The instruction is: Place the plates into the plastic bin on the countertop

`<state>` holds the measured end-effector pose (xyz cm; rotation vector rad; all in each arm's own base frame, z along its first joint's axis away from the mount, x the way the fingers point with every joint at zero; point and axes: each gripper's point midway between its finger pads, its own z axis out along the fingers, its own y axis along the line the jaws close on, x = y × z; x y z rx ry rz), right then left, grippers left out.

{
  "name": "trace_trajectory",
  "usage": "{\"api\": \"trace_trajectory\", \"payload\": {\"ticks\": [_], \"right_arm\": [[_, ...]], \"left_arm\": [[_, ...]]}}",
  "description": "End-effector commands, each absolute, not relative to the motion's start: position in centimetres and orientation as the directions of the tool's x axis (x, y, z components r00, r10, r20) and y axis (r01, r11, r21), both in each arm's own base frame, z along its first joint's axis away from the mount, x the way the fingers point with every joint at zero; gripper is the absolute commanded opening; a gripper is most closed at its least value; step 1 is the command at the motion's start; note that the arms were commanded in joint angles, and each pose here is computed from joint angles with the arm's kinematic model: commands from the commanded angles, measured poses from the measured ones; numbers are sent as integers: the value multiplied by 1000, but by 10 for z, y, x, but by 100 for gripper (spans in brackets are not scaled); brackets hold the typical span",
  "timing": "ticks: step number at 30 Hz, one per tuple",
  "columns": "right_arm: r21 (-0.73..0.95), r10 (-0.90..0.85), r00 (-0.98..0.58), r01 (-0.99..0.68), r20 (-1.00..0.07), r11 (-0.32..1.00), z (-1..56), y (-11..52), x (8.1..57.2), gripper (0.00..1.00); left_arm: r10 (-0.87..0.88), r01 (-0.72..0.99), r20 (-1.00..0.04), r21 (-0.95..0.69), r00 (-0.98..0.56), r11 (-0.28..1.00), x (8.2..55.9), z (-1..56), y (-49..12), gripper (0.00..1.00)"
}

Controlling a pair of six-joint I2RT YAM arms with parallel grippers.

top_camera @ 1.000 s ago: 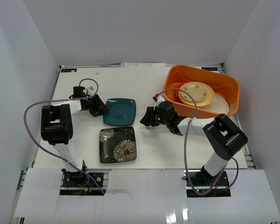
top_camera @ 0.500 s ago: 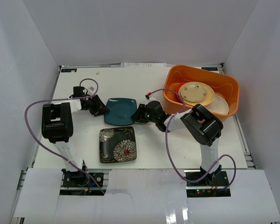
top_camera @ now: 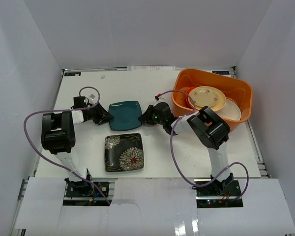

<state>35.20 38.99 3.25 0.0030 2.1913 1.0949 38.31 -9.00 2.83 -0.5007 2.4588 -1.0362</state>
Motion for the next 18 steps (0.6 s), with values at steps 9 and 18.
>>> {"api": "trace_trajectory", "payload": {"ticks": [9, 18], "right_arm": [[822, 198, -846, -381, -494, 423, 59, 446, 313, 11], [880, 207, -882, -345, -423, 327, 69, 450, 300, 10]], "left_arm": [[-459, -124, -148, -850, -876, 512, 346, 54, -136, 35], [-471, -77, -180, -876, -864, 476, 348, 70, -140, 14]]}}
